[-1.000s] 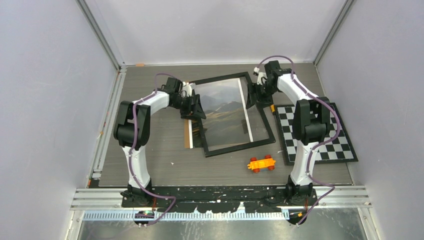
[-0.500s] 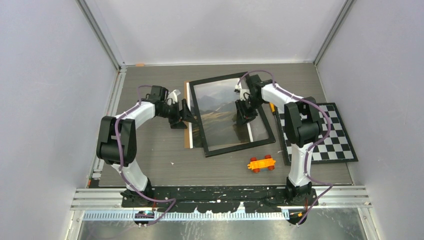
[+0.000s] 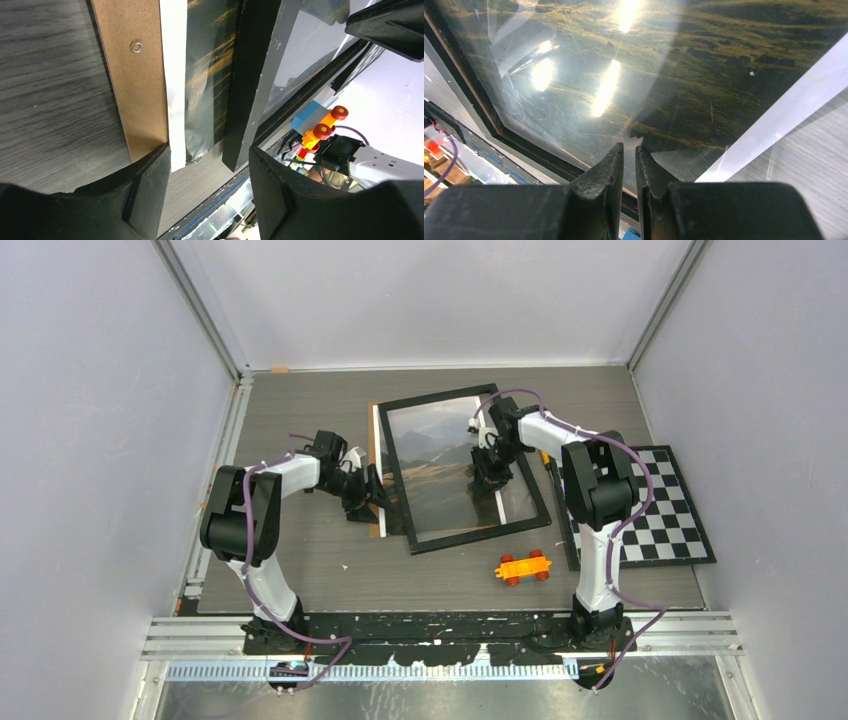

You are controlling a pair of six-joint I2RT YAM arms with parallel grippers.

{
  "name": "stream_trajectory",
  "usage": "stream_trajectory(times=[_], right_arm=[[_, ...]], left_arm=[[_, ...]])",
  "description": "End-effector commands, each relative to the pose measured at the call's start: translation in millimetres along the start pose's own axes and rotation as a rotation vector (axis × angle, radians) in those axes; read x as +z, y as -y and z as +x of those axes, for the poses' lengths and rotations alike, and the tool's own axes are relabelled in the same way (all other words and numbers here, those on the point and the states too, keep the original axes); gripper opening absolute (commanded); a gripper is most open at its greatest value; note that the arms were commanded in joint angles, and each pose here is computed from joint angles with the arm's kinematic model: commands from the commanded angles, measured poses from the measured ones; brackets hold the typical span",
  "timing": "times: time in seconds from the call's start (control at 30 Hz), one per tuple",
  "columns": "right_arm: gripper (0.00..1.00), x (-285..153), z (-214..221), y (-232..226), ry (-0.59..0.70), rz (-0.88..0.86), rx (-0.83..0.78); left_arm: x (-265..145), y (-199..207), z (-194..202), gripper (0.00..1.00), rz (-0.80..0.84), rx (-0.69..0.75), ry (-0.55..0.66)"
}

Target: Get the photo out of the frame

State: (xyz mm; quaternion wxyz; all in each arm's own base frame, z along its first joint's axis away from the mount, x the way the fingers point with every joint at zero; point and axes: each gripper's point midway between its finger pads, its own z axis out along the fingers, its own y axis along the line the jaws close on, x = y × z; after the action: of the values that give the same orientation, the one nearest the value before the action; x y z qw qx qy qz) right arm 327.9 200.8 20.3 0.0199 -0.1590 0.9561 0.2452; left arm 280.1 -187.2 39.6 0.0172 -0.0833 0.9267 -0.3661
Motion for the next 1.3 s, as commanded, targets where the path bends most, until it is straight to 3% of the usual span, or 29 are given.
stream_trajectory(times=[0.0,0.33,0.67,0.87,1.0,1.17,1.27], right_arm=[[0.21,29.9,14.8,27.0,-0.063,0.078,0.044],[0.20,34.4,22.3,27.7,-0.072,0.076,0.069],[0.20,33.7,20.7,27.6,-0.073,0.078,0.073],[0.20,35.1,20.4,28.4,-0.079,0.080,0.074],[0.20,36.3,17.3,28.5,-0.079,0.079,0.080],[0.20,35.4,12.8,25.9,-0.070,0.073,0.081],[0.21,34.6,11.4,23.4,-0.066,0.063,0.084]], left_arm=[[13.2,-10.8,7.8,0.61,-0.018,-0.047,-0.026],[25.1,-1.7,-10.9,0.61,0.083,-0.004,0.052],[12.1,6.7,-62.3,0.63,0.185,0.049,0.254],[12.8,9.0,-90.5,0.61,0.212,0.056,0.283],[17.6,8.7,-102.1,0.50,0.221,0.033,0.289],[19.2,-1.8,-109.1,0.23,0.198,-0.017,0.308],[21.4,-6.2,-114.5,0.20,0.187,-0.025,0.316]])
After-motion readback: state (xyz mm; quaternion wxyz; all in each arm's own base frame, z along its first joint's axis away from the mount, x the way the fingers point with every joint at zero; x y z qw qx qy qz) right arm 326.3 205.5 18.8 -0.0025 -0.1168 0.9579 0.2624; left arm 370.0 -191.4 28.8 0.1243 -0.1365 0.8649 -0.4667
